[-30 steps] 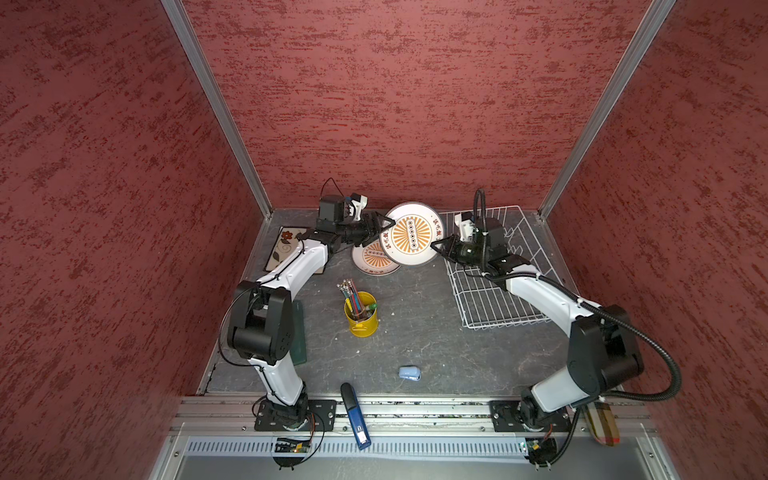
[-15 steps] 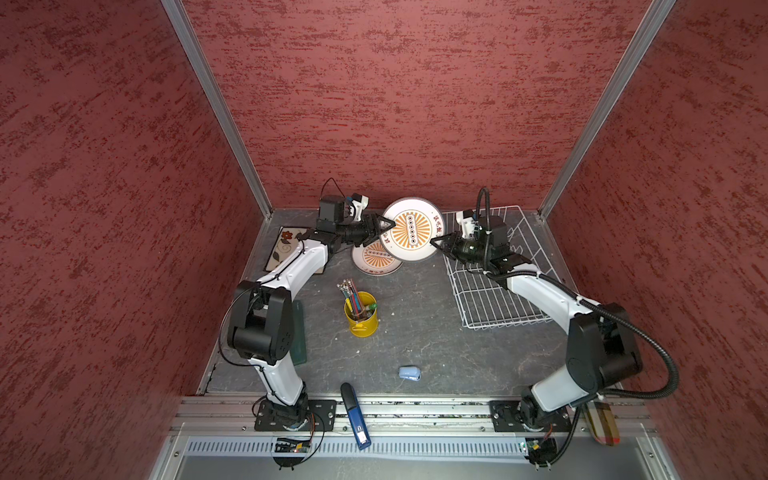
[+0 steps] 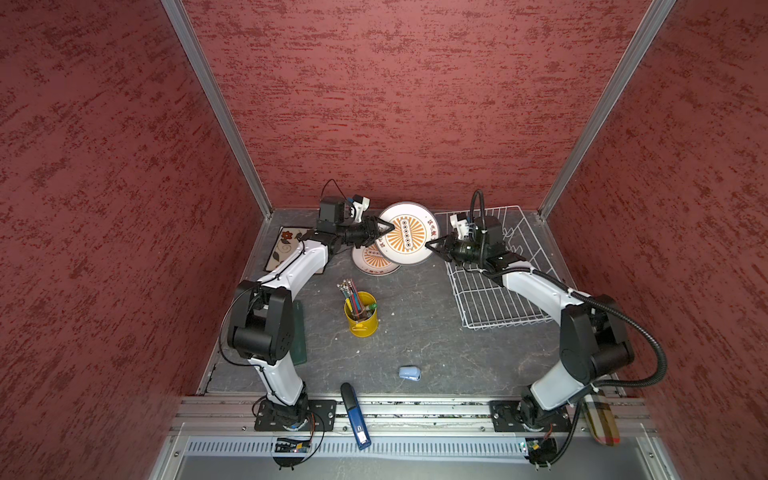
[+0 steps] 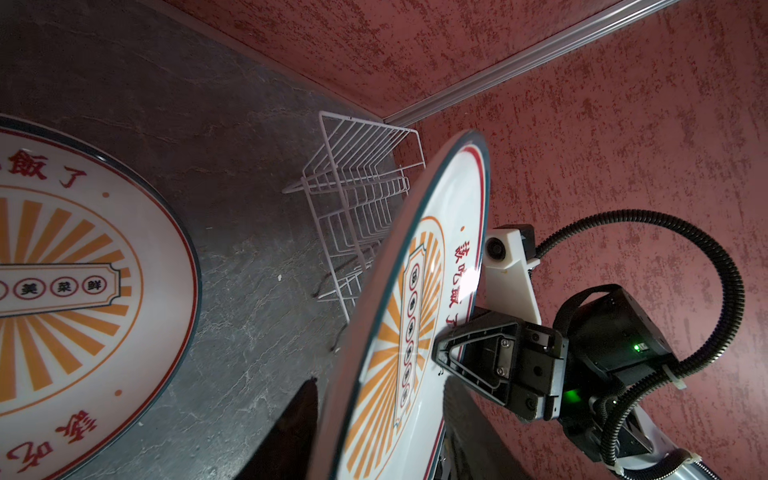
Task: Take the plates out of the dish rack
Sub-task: 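Carry the plate toward the left gripper while the left gripper reaches for its rim, then close the left gripper on the plate rim and open the right gripper, then lower the plate onto the plate stack with the left gripper while the right draws back, then open the left gripper and lift it off the stacked plates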
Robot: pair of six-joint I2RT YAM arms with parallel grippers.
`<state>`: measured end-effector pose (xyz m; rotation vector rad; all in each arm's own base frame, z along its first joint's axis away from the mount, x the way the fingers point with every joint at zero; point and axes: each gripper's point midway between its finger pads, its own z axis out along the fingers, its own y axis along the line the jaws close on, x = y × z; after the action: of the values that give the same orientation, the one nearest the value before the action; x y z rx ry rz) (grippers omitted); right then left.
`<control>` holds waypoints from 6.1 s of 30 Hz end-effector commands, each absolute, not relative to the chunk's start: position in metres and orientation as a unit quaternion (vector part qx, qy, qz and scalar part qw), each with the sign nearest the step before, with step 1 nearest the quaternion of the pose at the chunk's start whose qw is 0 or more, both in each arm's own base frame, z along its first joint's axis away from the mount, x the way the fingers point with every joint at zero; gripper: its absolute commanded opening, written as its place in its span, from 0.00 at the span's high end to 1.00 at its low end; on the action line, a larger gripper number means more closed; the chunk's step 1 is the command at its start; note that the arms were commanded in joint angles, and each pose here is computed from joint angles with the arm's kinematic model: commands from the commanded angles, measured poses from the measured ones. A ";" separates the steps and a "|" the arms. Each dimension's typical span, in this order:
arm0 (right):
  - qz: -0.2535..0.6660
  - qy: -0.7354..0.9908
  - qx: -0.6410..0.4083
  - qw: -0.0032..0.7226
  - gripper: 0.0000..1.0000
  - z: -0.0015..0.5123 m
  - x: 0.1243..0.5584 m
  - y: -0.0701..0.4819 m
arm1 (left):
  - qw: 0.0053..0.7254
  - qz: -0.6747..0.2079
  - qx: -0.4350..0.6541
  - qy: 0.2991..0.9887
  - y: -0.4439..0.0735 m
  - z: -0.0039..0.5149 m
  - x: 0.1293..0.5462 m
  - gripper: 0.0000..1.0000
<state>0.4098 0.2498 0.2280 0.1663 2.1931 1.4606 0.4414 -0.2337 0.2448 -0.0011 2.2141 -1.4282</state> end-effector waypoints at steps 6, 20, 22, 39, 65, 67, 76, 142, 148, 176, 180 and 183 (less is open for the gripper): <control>0.584 0.766 0.017 0.269 1.00 0.275 0.414 0.261 | 0.248 -0.529 0.007 0.812 -0.237 0.239 0.441 0.64; 0.574 0.769 0.029 0.281 1.00 0.276 0.418 0.255 | 0.248 -0.524 0.003 0.815 -0.235 0.237 0.441 0.79; 0.572 0.768 0.033 0.285 1.00 0.277 0.419 0.252 | 0.250 -0.523 0.002 0.815 -0.234 0.237 0.441 0.75; 0.576 0.770 0.033 0.273 0.94 0.271 0.417 0.251 | 0.252 -0.525 0.002 0.813 -0.233 0.240 0.442 0.88; 0.545 0.792 0.049 0.273 0.22 0.256 0.419 0.239 | 0.270 -0.523 -0.040 0.807 -0.193 0.237 0.450 1.00; 0.533 0.797 0.050 0.279 0.22 0.253 0.420 0.236 | 0.271 -0.522 -0.049 0.807 -0.186 0.235 0.452 1.00; 0.508 0.810 0.050 0.290 0.22 0.248 0.420 0.230 | 0.272 -0.475 -0.094 0.832 -0.145 0.206 0.460 1.00; 0.488 0.822 0.056 0.288 0.22 0.240 0.409 0.223 | 0.177 -0.420 -0.139 0.879 -0.137 0.077 0.502 0.84; 0.488 0.822 0.057 0.287 0.21 0.239 0.409 0.222 | 0.178 -0.389 -0.133 0.894 -0.133 0.079 0.500 0.67; 0.484 0.824 0.055 0.288 0.21 0.239 0.408 0.222 | 0.138 -0.254 -0.086 0.953 -0.126 0.081 0.483 0.55; 0.484 0.825 0.056 0.288 0.21 0.238 0.408 0.221 | 0.123 -0.234 -0.081 0.961 -0.125 0.077 0.480 0.53; 0.484 0.824 0.056 0.288 0.21 0.237 0.408 0.222 | 0.116 -0.224 -0.075 0.965 -0.127 0.076 0.477 0.53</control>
<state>0.4088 0.2273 0.2312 0.1552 2.2253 1.3183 0.4829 -0.1239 0.0791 -0.2692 2.7846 -0.7011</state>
